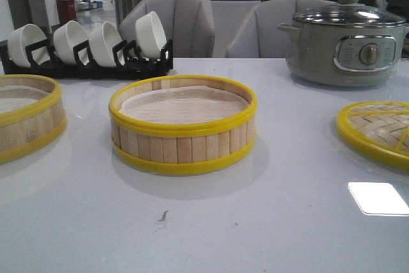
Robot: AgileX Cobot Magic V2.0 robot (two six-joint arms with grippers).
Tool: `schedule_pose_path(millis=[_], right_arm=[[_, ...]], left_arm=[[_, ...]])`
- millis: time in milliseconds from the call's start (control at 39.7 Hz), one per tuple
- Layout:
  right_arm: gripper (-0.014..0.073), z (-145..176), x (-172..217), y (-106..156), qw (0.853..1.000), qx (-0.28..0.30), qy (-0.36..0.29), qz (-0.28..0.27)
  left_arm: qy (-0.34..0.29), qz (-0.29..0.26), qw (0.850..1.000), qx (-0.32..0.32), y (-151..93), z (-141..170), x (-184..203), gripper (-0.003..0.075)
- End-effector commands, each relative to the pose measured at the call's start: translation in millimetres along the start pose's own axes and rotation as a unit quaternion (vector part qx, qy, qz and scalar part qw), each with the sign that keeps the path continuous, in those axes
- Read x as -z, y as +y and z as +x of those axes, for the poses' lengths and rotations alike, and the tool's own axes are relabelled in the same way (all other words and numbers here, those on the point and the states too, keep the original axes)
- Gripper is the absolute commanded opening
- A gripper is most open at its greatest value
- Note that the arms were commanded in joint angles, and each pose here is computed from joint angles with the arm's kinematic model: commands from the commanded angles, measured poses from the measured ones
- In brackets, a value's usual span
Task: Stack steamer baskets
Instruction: 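Lower the left gripper onto the rim of the nearby bamboo basket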
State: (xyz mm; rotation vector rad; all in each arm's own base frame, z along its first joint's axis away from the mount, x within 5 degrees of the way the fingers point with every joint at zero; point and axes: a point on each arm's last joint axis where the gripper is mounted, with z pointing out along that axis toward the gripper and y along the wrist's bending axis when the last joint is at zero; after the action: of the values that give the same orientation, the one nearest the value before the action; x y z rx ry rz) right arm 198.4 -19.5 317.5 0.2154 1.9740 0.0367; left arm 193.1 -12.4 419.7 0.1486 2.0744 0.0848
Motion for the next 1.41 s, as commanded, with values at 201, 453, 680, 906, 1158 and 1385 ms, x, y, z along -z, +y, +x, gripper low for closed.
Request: schedule_pose_path(millis=[201,453,680,906,1158,1385], right_arm=[[0.0488,-21.3,6.1,2.5,0.998,0.007,-0.064,-0.004],[0.0488,-20.9,6.0,2.5,0.998,0.007,-0.061,-0.004],[0.0488,-20.8,6.0,2.5,0.998,0.007,-0.061,-0.004],[0.0488,-20.8,6.0,2.5,0.998,0.007,-0.061,-0.004],[0.0488,-20.8,6.0,2.5,0.998,0.007,-0.061,-0.004],[0.0488,-20.8,6.0,2.5,0.998,0.007,-0.061,-0.004]], left_arm=[[0.033,0.008,0.999,-0.004,-7.6,8.9,-64.3,0.0356],[0.101,0.058,0.992,0.053,-25.0,24.1,-134.8,0.0378],[0.132,0.088,0.987,0.024,-52.0,29.6,-183.3,0.0378],[0.151,0.094,0.984,0.018,-63.5,31.2,-221.1,0.0378],[0.171,0.094,0.981,0.017,-70.6,43.1,-262.2,0.0378],[0.196,0.094,0.976,0.017,-74.9,59.9,-283.3,0.0378]])
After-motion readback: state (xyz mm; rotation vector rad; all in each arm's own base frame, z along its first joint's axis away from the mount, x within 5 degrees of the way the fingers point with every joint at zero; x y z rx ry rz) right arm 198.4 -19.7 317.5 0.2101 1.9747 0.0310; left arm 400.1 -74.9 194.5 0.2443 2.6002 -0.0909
